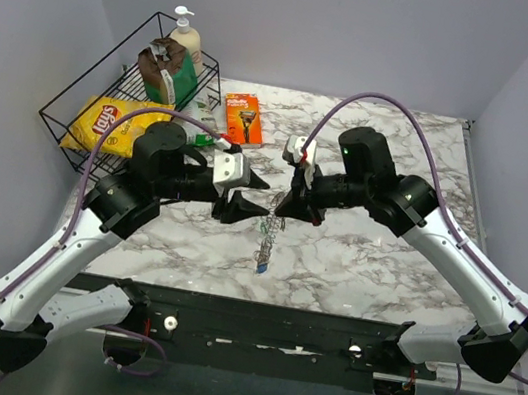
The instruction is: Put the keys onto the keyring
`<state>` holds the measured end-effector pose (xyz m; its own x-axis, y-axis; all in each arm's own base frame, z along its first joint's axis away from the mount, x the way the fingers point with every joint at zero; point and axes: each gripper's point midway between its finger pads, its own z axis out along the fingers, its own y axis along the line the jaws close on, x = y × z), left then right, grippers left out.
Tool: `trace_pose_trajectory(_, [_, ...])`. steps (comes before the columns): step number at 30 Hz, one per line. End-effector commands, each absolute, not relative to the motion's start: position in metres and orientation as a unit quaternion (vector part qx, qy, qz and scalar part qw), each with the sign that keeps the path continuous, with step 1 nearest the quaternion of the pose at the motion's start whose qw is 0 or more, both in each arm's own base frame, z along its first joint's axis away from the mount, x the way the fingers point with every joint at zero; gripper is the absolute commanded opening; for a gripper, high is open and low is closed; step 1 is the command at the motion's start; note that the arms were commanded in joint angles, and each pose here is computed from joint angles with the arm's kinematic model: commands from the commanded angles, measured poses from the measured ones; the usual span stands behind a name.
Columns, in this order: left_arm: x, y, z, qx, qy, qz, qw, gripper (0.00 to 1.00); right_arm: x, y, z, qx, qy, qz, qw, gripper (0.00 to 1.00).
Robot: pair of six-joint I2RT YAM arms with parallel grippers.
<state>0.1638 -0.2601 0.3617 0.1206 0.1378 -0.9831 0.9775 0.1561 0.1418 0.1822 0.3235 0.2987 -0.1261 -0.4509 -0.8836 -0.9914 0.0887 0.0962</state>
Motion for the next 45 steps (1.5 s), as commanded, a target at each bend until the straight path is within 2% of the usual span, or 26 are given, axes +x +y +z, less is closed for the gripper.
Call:
trace_pose_trajectory(1, [0.162,-0.261,0.338,0.538,0.564,-0.39,0.49,0.54,0.182,0.319,0.304,-0.564,0.648,0.366,0.357,0.0])
trace_pose_trajectory(12, [0.17,-0.274,0.318,0.544,0.565,-0.407,0.468,0.39,0.179,0.32,0.306,-0.567,0.638,0.373,0.363,0.01])
trace_pose_trajectory(23, [0.172,-0.28,0.307,0.546,0.568,-0.418,0.453,0.38,0.178,0.319,0.311,-0.566,0.632,0.373,0.375,0.0])
trace_pose_trajectory(27, [0.173,-0.28,0.303,0.546,0.573,-0.417,0.447,0.26,0.179,0.318,0.311,-0.564,0.633,0.372,0.378,0.0])
trace_pose_trajectory(34, [0.174,-0.282,0.299,0.546,0.577,-0.421,0.437,0.14,0.18,0.319,0.315,-0.56,0.629,0.374,0.389,0.01])
trace_pose_trajectory(35, [0.174,-0.282,0.299,0.547,0.576,-0.422,0.437,0.11,0.18,0.319,0.315,-0.561,0.629,0.374,0.389,0.0])
trace_pose_trajectory(36, [0.173,-0.283,0.299,0.548,0.576,-0.425,0.433,0.02,0.179,0.319,0.315,-0.56,0.628,0.374,0.39,0.0])
trace_pose_trajectory(37, [0.173,-0.283,0.298,0.547,0.577,-0.427,0.432,0.0,0.18,0.319,0.316,-0.56,0.627,0.374,0.392,0.01])
trace_pose_trajectory(44, [0.171,-0.285,0.3,0.529,0.572,-0.439,0.447,0.0,0.183,0.32,0.317,-0.552,0.626,0.374,0.404,0.01])
trace_pose_trajectory(45, [0.173,-0.285,0.31,0.525,0.558,-0.438,0.47,0.0,0.183,0.319,0.319,-0.549,0.625,0.373,0.411,0.01])
